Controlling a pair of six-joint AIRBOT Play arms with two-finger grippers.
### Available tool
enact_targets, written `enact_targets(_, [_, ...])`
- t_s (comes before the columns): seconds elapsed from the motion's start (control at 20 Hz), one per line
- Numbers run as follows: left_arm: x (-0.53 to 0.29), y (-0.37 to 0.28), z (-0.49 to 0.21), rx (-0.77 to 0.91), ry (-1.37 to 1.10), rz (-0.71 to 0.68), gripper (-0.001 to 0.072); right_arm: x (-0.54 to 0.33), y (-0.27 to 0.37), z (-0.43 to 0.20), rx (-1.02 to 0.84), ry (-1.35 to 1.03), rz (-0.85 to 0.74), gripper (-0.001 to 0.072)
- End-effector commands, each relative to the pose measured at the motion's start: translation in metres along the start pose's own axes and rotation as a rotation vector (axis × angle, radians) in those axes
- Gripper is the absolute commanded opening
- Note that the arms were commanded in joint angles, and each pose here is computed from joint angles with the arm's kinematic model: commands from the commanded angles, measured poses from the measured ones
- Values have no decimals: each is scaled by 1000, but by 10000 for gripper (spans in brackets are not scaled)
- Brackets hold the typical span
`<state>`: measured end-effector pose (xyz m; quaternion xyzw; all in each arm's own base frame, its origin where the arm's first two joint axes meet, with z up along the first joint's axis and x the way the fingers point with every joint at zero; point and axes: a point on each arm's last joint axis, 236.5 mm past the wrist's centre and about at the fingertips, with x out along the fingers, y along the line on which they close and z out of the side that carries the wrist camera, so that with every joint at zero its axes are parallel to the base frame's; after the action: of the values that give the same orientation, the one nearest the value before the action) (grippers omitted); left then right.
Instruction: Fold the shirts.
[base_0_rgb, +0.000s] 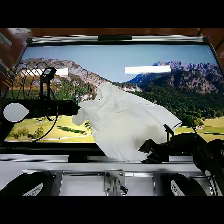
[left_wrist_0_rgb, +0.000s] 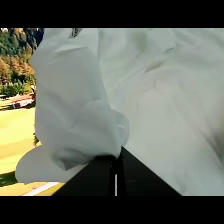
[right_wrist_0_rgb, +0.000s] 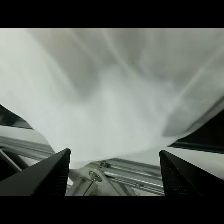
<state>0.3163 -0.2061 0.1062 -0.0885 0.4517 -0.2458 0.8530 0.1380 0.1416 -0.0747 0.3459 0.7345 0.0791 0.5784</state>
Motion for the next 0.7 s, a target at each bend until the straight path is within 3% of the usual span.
enact_targets(0.0, [0, 1, 0, 4, 1, 5, 31, 19, 8, -9, -21, 39, 17, 658])
enact_targets(0.35, [0, 2, 0, 4, 0, 7, 32, 57, 21, -1, -42, -4, -13, 657])
enact_targets(0.4, [0, 2, 0, 4, 0, 7, 31, 56, 23, 7, -36, -37, -6, 608])
enact_targets(0.45, [0, 2, 0, 4, -1, 8, 32, 56, 26, 13, -23, -64, 4, 416])
enact_targets(0.5, [0, 2, 0, 5, -1, 8, 32, 54, 31, 19, -19, -84, 15, 116])
enact_targets(0.55, [0, 3, 0, 7, -1, 11, 32, 49, 41, 23, -45, -96, 33, 63])
enact_targets(0.65, [-2, 5, 5, 11, -13, 16, 32, 27, 76, 26, -259, -103, 65, 62])
